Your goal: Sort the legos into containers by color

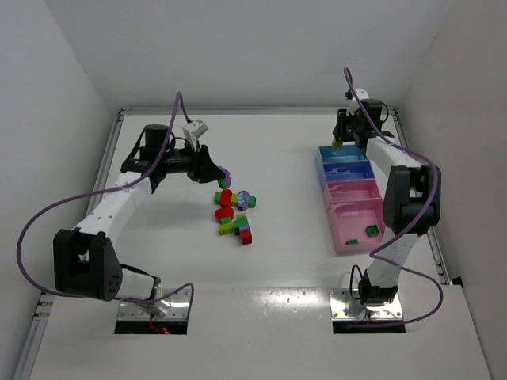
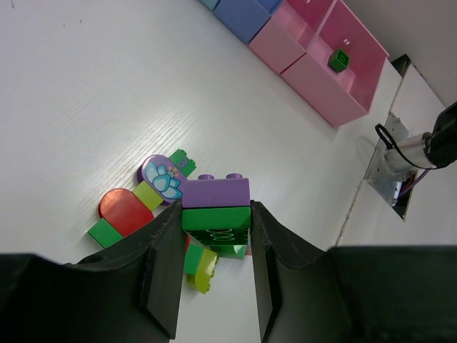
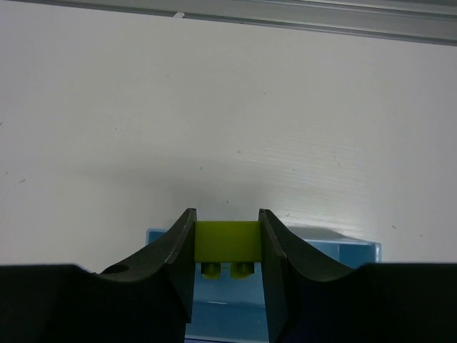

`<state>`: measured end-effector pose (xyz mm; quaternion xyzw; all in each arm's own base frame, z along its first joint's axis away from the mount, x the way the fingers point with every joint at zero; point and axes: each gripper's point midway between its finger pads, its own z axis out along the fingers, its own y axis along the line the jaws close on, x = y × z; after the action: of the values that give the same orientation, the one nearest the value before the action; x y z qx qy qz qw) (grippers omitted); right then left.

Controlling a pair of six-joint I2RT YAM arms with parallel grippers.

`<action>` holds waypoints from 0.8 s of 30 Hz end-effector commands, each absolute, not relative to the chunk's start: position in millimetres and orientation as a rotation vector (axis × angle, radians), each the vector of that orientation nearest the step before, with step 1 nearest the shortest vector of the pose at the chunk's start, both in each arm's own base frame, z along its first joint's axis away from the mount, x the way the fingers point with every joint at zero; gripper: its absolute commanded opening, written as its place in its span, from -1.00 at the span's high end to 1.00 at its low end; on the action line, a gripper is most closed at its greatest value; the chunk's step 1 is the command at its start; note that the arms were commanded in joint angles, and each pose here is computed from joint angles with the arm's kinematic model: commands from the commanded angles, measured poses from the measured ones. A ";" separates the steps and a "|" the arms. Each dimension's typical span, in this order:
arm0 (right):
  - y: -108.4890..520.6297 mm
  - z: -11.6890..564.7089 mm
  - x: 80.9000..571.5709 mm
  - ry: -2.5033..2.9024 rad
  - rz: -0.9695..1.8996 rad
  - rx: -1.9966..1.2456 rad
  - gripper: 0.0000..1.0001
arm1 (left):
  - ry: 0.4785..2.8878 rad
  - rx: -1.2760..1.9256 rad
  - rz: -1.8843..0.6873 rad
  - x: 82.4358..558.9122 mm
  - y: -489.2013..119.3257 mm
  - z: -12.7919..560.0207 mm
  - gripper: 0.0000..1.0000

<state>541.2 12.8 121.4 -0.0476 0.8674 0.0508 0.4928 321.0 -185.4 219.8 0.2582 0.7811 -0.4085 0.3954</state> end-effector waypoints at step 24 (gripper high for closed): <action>155.1 243.8 414.4 1.740 1.004 -0.740 -0.69 | 1.836 0.771 -1.405 290.6 -206.7 244.4 1.00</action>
<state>471.0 85.7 183.4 -0.1757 0.8135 0.2389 0.5003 306.6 -199.6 227.7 0.2706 0.7510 -0.4812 0.3622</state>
